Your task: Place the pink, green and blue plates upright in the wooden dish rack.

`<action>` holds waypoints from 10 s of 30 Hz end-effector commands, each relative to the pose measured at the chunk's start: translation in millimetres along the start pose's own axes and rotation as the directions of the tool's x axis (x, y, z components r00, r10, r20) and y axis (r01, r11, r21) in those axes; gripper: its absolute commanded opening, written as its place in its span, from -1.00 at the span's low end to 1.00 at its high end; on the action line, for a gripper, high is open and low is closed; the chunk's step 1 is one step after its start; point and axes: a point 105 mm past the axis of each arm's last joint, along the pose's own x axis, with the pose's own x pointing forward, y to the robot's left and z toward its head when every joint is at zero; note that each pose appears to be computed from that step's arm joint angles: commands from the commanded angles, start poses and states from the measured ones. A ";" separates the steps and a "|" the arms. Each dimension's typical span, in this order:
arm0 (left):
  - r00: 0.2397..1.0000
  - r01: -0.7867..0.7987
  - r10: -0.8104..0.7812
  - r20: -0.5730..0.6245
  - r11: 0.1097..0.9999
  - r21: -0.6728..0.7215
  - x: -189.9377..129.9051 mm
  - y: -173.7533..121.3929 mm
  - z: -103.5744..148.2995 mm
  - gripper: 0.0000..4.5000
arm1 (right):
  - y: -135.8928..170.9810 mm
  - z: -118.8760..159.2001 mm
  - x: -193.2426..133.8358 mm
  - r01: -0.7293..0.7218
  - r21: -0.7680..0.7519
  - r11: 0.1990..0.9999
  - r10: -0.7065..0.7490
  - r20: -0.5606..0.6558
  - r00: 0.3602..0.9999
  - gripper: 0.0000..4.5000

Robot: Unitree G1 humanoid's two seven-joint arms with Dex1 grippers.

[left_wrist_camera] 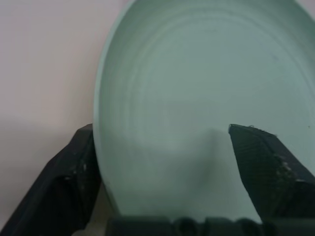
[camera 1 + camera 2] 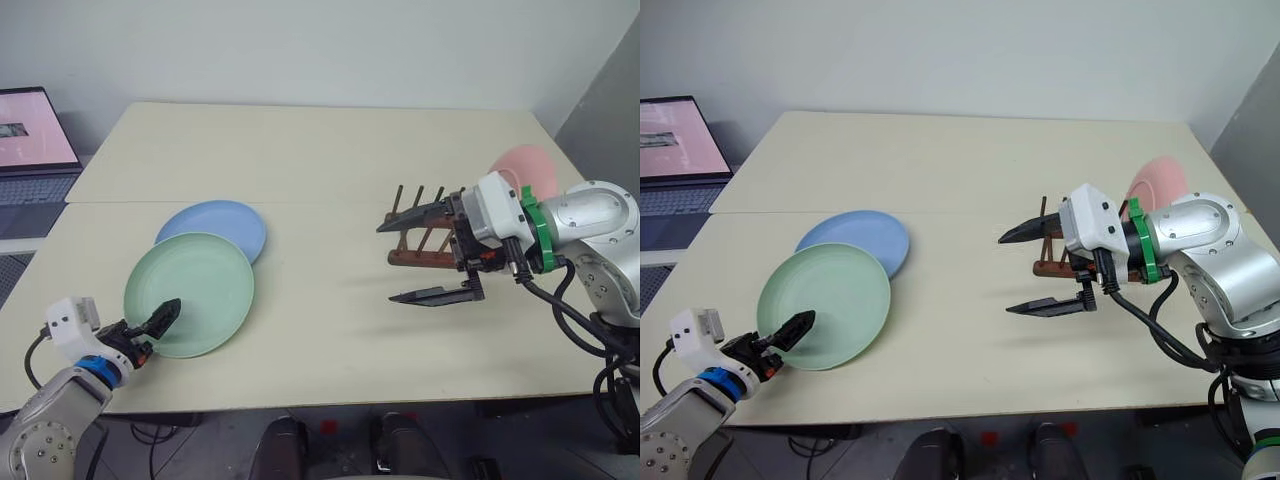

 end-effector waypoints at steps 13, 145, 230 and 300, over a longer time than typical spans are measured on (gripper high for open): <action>0.959 0.209 -0.200 0.199 0.977 -0.028 -21.2 -51.5 58.3 -0.98 | -6.0 8.1 -4.8 0.040 -0.057 0.998 -0.040 0.007 0.999 1.00; 0.891 -0.108 -0.076 0.448 0.922 0.371 31.9 -73.0 107.7 0.85 | -34.8 2.2 -25.7 0.351 -0.032 0.936 -0.352 -0.018 0.936 0.98; 0.688 0.605 -0.722 0.074 0.627 0.491 32.8 -204.8 128.1 -0.04 | -94.0 -16.7 55.6 0.359 -0.652 0.668 -0.528 -0.075 0.846 -1.00; 0.647 0.633 -0.599 -0.472 0.078 0.770 13.5 -167.9 67.2 0.65 | -14.8 -4.7 -142.5 0.614 0.054 0.787 -0.573 -0.302 0.762 0.99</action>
